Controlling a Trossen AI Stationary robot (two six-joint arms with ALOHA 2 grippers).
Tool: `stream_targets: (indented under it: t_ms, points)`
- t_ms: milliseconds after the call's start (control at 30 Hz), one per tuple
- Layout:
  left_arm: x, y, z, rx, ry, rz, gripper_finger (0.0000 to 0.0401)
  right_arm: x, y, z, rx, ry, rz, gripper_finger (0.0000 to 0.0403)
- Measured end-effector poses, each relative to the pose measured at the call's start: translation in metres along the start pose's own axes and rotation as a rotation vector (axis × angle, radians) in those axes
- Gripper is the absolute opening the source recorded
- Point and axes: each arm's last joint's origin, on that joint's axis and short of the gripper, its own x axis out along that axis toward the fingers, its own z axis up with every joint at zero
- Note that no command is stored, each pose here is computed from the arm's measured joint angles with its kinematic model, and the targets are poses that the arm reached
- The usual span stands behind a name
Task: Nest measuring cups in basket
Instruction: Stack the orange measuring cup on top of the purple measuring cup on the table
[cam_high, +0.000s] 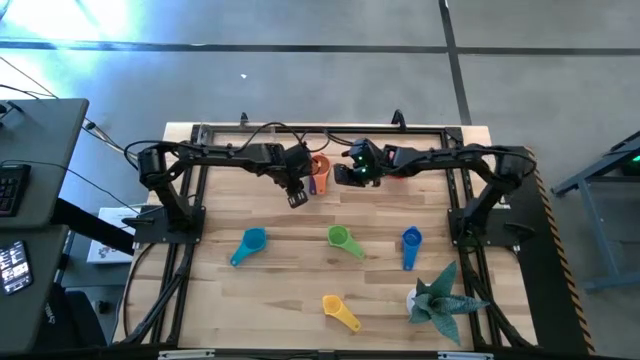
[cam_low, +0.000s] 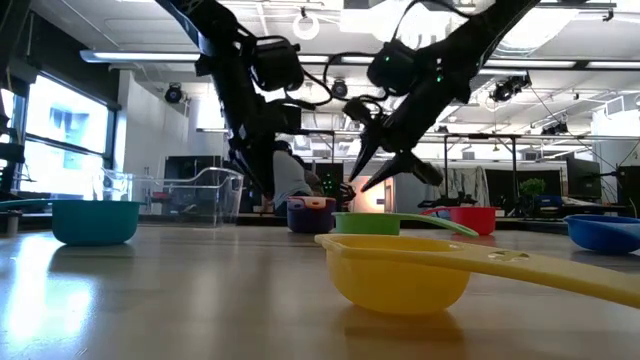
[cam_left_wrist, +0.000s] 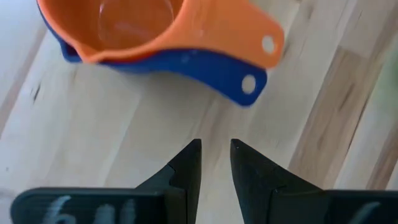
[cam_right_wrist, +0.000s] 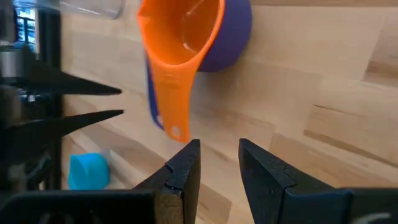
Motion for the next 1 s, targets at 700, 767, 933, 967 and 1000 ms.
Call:
stream_targets:
  t_ms: [700,767,933,967,1000]
  points:
    - [0.027,0.02,0.005,-0.071,-0.016,0.015,0.0076,0.041,-0.012,0.003,0.043,-0.05,0.008,0.0101]
    - [0.027,0.02,0.006,-0.07,-0.03,0.014,0.0076,0.041,-0.012,0.003,0.048,-0.049,0.002,0.0101]
    - [0.027,0.02,0.009,-0.089,-0.062,0.011,0.0076,0.044,-0.011,0.002,0.062,-0.064,0.016,0.0101]
    - [0.027,0.02,0.01,-0.095,-0.066,0.011,0.0076,0.045,-0.011,0.002,0.069,-0.07,0.015,0.0101]
    - [0.027,0.02,0.01,-0.096,-0.069,0.01,0.0076,0.045,-0.012,0.002,0.085,-0.068,0.012,0.0101]
